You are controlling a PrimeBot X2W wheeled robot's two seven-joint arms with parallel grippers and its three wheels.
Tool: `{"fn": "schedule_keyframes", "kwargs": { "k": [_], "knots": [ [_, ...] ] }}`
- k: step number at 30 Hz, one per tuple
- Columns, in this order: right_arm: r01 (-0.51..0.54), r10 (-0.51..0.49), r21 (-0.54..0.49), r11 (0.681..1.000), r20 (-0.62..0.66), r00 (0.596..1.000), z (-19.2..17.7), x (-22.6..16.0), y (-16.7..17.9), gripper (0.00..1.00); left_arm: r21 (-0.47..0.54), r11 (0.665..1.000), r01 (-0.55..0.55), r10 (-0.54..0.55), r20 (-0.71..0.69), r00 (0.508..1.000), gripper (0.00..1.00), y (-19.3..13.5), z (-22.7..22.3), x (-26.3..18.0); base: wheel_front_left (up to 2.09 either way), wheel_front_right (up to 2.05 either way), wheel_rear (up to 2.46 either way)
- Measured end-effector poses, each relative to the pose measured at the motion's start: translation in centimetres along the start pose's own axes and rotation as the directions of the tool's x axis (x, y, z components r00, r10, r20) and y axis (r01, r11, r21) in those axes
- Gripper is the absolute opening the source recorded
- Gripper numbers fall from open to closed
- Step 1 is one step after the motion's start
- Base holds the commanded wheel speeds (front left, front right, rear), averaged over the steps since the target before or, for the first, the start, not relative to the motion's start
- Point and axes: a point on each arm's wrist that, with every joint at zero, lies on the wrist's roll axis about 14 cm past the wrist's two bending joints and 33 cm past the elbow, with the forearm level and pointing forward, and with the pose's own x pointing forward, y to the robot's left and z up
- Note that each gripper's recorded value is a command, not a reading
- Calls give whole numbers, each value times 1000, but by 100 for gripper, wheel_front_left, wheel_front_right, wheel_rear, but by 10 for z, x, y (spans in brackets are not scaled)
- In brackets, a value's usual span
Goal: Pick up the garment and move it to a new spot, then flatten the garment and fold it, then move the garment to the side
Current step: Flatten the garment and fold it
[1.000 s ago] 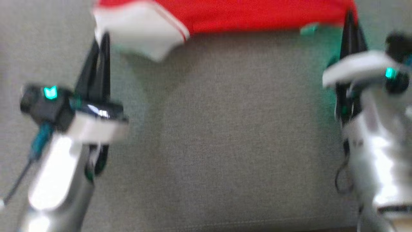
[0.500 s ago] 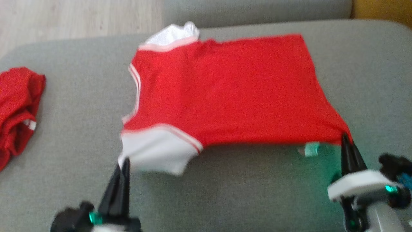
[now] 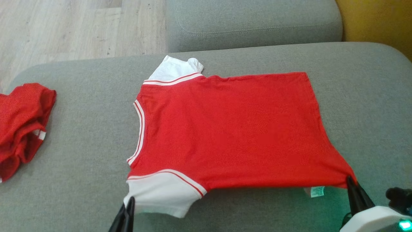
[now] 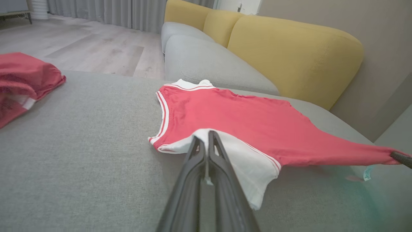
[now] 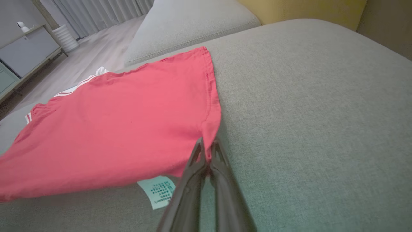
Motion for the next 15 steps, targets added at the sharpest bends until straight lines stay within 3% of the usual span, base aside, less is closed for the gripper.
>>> {"fn": "schedule_keyframes", "kwargs": {
  "k": [5, 9, 15],
  "knots": [
    [15, -13, 20, 1000, -78, 997, -17, 1, -5, 0, -17, 1000, 2, -2, -35, 999, 0, 1, -10, 3, 0, 0, 0],
    [18, -12, 36, 999, -161, 987, -33, 6, -6, 0, 12, 997, 79, -78, -64, 995, 0, -9, -7, 18, 0, 0, 0],
    [-19, 21, 14, 1000, -156, 988, -9, 33, 8, 0, 112, 978, 177, -164, -113, 980, 0, -14, 12, 53, 0, 0, 0]
  ]
}}
